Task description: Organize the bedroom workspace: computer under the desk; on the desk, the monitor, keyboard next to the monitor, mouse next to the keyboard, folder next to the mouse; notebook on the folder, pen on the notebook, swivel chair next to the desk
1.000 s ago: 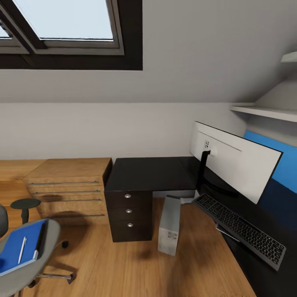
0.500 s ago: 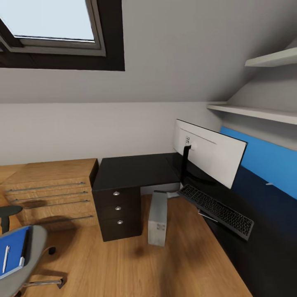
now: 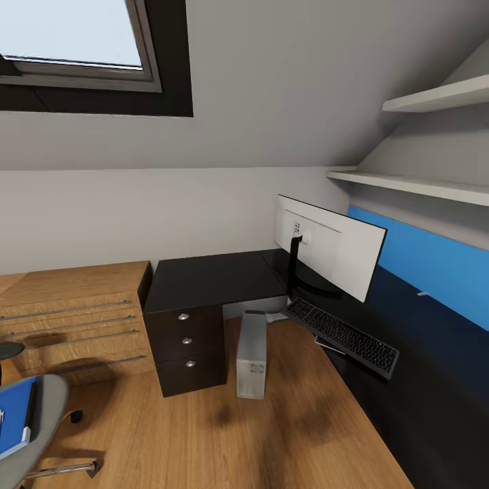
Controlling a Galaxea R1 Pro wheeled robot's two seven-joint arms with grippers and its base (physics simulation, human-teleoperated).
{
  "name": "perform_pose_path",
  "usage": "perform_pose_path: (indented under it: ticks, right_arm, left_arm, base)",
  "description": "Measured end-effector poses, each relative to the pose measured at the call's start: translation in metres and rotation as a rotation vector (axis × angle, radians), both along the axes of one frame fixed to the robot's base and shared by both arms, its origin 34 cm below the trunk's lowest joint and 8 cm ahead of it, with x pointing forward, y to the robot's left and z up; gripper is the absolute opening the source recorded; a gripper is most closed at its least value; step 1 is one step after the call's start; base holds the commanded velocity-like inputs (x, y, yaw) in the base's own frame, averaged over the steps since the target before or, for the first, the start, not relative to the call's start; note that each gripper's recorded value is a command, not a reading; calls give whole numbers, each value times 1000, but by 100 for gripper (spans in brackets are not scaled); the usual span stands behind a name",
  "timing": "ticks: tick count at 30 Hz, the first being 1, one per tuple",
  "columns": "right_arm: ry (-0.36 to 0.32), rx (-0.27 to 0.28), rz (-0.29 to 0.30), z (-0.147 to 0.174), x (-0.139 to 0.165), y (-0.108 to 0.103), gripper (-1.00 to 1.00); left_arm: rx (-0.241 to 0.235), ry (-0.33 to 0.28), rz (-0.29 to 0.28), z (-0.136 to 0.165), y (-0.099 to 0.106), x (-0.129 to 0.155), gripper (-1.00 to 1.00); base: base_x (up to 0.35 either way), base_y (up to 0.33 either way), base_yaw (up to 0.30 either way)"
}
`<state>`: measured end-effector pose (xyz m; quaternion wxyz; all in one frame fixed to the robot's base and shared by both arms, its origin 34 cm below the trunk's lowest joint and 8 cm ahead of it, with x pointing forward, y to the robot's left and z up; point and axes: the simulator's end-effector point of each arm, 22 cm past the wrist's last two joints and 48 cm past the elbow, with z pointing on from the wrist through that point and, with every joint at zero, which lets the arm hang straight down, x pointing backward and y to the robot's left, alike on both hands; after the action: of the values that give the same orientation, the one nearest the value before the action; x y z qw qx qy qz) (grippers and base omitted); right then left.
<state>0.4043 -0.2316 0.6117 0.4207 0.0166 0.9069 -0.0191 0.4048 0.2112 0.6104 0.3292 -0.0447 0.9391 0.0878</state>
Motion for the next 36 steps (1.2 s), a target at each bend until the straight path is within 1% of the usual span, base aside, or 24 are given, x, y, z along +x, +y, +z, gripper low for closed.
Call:
perform_pose_path:
  ticks: [6, 7, 11, 16, 28, 32, 36]
  right_arm:
    - [0, 3, 3, 0, 0, 2, 100]
    - [-2, 0, 33, 1, 1, 8, 100]
    - [-4, -3, 50, 1, 1, 11, 100]
    - [-4, -5, 59, 1, 1, 12, 100]
    - [-6, -7, 68, 1, 1, 13, 100]
    - [-5, -7, 69, 1, 1, 13, 100]
    - [-5, -7, 69, 1, 1, 13, 100]
  left_arm:
    - [1, 0, 0, 0, 1, 0, 100]
    - [0, 0, 0, 0, 0, 0, 100]
    - [0, 1, 0, 0, 0, 0, 100]
    - [0, 1, 0, 0, 0, 0, 100]
    - [1, 0, -5, 0, -1, 0, 100]
    - [0, 0, -5, 0, -1, 1, 100]
    - [0, 0, -5, 0, -1, 0, 100]
  base:
    - [-1, 0, -2]
    - [0, 0, 0]
    - [-6, 0, 0]
    - [-298, -26, 0]
    - [-260, -227, 0]
    - [-205, -279, 0]
    - [-90, -119, 0]
